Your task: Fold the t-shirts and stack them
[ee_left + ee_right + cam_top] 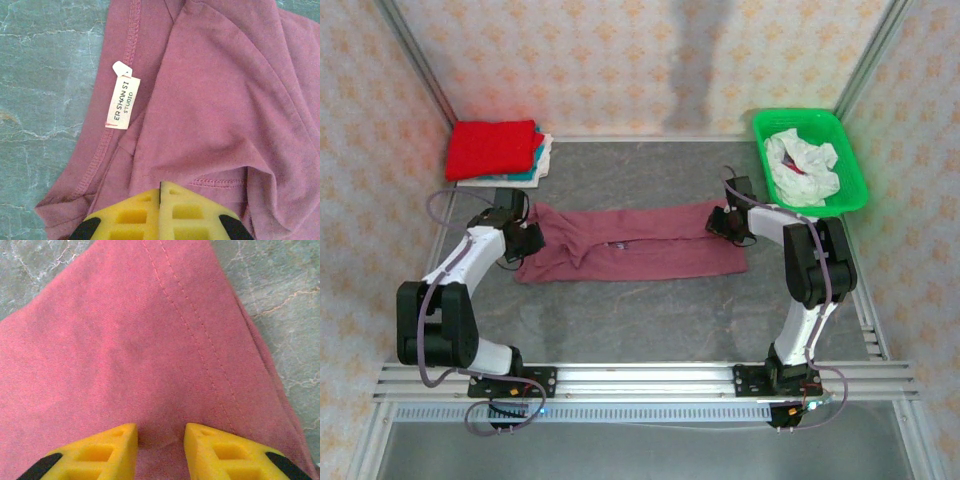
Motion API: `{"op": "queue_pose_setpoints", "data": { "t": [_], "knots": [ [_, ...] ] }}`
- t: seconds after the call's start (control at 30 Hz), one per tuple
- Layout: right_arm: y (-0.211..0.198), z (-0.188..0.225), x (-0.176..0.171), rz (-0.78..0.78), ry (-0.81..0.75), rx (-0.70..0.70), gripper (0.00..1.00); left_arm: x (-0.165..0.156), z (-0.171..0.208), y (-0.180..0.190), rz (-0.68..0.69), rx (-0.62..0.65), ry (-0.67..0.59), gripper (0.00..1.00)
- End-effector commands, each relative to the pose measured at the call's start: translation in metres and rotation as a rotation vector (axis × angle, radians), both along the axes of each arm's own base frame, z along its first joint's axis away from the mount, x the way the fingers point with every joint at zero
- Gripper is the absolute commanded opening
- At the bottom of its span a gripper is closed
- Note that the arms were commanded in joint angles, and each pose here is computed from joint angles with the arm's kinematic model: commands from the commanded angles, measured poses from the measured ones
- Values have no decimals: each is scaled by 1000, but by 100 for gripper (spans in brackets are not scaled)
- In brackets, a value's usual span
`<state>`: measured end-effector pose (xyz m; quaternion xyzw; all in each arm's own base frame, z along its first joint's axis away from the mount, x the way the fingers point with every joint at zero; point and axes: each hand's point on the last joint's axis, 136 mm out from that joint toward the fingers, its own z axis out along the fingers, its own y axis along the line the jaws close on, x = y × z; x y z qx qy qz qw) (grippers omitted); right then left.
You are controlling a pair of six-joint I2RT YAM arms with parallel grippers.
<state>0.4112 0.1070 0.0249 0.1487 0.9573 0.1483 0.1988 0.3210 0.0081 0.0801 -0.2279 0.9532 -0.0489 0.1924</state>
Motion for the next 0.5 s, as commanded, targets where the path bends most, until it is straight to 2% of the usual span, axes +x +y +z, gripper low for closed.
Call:
{"op": "queue_pose_setpoints", "data": {
  "t": [0.0, 0.17, 0.37, 0.47],
  "knots": [
    [-7, -32, -32, -15, 134, -19, 32, -12, -16, 3, 22, -1, 83, 24],
    [-6, -31, -32, -13, 134, -17, 32, -8, -40, -1, 16, -29, 115, 36],
    [-7, -32, -32, -15, 136, -20, 32, -3, -55, -4, 7, -47, 136, 36],
    [-7, -32, -32, -14, 134, -20, 32, -4, -59, -3, 6, -41, 144, 27]
  ]
}}
